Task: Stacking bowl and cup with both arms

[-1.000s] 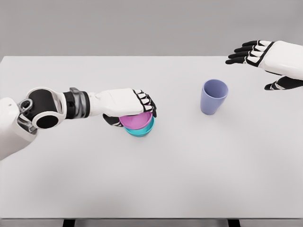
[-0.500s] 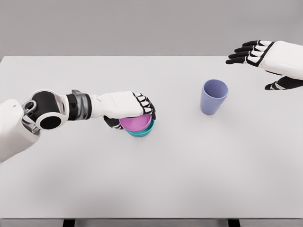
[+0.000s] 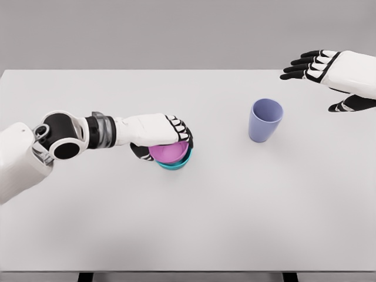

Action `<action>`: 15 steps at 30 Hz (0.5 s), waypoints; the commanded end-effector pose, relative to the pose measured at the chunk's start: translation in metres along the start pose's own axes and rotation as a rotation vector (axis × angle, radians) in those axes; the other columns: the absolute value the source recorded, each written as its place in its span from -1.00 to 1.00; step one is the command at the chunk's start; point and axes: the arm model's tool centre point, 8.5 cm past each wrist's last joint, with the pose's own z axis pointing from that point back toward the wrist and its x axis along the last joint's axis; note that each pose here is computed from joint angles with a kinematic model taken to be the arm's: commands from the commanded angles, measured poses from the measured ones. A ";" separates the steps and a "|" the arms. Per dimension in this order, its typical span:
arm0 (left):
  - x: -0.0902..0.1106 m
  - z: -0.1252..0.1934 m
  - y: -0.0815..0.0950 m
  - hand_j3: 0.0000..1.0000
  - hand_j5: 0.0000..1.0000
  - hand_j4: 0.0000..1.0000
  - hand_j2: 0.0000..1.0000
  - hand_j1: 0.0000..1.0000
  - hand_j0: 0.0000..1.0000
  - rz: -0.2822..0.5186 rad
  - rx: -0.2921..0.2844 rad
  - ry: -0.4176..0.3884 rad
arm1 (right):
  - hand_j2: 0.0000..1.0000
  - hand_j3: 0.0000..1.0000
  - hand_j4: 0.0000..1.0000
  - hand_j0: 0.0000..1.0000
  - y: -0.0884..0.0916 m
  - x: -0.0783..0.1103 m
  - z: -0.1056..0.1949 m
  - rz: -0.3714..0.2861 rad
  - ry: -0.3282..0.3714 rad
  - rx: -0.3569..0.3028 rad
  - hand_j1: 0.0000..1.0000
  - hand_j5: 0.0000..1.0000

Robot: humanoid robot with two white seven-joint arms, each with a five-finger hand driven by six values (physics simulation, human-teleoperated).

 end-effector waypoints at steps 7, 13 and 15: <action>-0.001 0.001 0.000 0.97 0.97 0.97 0.97 0.97 0.97 0.005 0.002 0.004 | 1.00 1.00 1.00 1.00 0.000 0.000 0.000 -0.005 0.000 -0.003 1.00 1.00; -0.001 0.001 0.000 1.00 1.00 1.00 1.00 1.00 1.00 0.004 0.003 0.003 | 1.00 1.00 1.00 1.00 0.000 0.000 0.000 -0.006 0.000 -0.004 1.00 1.00; -0.001 0.001 0.000 1.00 1.00 1.00 1.00 1.00 1.00 0.004 0.003 0.003 | 1.00 1.00 1.00 1.00 0.000 0.000 0.000 -0.006 0.000 -0.004 1.00 1.00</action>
